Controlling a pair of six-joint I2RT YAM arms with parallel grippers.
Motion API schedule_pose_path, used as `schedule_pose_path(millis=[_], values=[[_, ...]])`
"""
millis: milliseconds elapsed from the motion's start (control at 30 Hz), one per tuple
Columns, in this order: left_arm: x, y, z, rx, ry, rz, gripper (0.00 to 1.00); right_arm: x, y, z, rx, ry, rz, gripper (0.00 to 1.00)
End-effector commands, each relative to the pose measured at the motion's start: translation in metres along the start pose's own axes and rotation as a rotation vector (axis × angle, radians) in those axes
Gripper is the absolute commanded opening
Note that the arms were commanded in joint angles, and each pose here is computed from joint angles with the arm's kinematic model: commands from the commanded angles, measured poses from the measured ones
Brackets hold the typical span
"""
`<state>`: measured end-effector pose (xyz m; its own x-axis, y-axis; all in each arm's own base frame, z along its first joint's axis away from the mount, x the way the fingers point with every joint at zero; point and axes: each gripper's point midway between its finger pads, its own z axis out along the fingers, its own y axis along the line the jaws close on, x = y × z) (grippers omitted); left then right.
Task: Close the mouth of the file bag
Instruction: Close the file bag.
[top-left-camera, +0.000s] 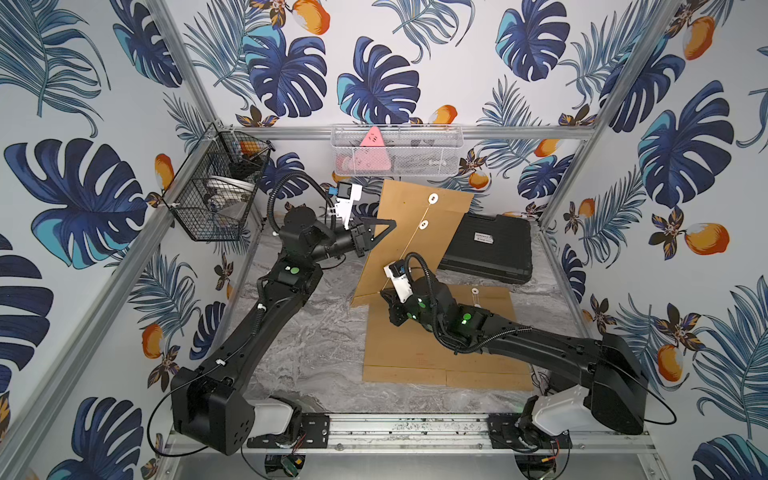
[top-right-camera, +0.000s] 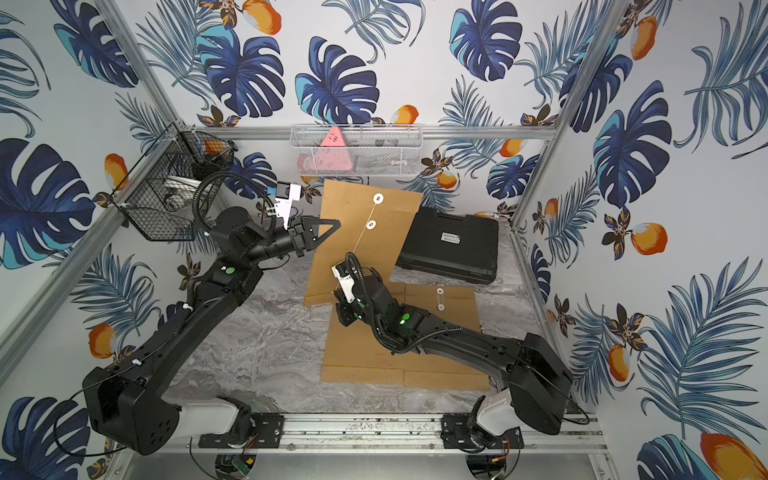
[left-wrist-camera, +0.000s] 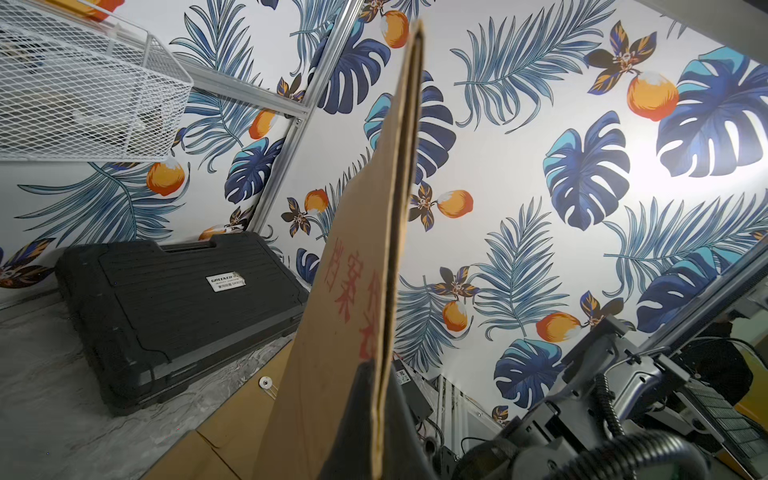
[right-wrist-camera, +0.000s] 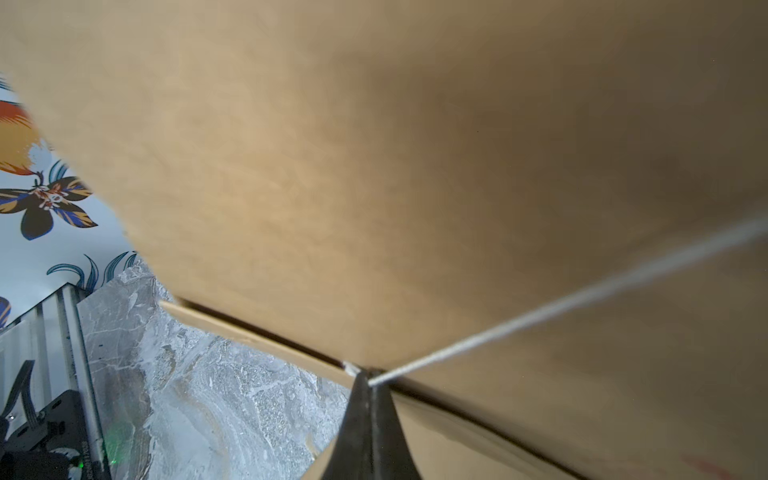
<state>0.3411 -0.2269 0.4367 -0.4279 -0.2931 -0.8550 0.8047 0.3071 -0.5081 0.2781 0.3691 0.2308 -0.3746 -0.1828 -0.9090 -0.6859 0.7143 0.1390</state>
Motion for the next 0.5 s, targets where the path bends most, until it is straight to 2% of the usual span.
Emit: schedule_pose_path(millis=[0, 467], values=[[-0.014, -0.017, -0.003, 0.073, -0.044, 0.031, 0.00, -0.001, -0.012, -0.003, 0.007, -0.010, 0.026, 0.00], [-0.018, -0.005, -0.014, 0.074, -0.062, -0.034, 0.00, -0.004, -0.100, -0.030, 0.150, -0.044, 0.151, 0.00]])
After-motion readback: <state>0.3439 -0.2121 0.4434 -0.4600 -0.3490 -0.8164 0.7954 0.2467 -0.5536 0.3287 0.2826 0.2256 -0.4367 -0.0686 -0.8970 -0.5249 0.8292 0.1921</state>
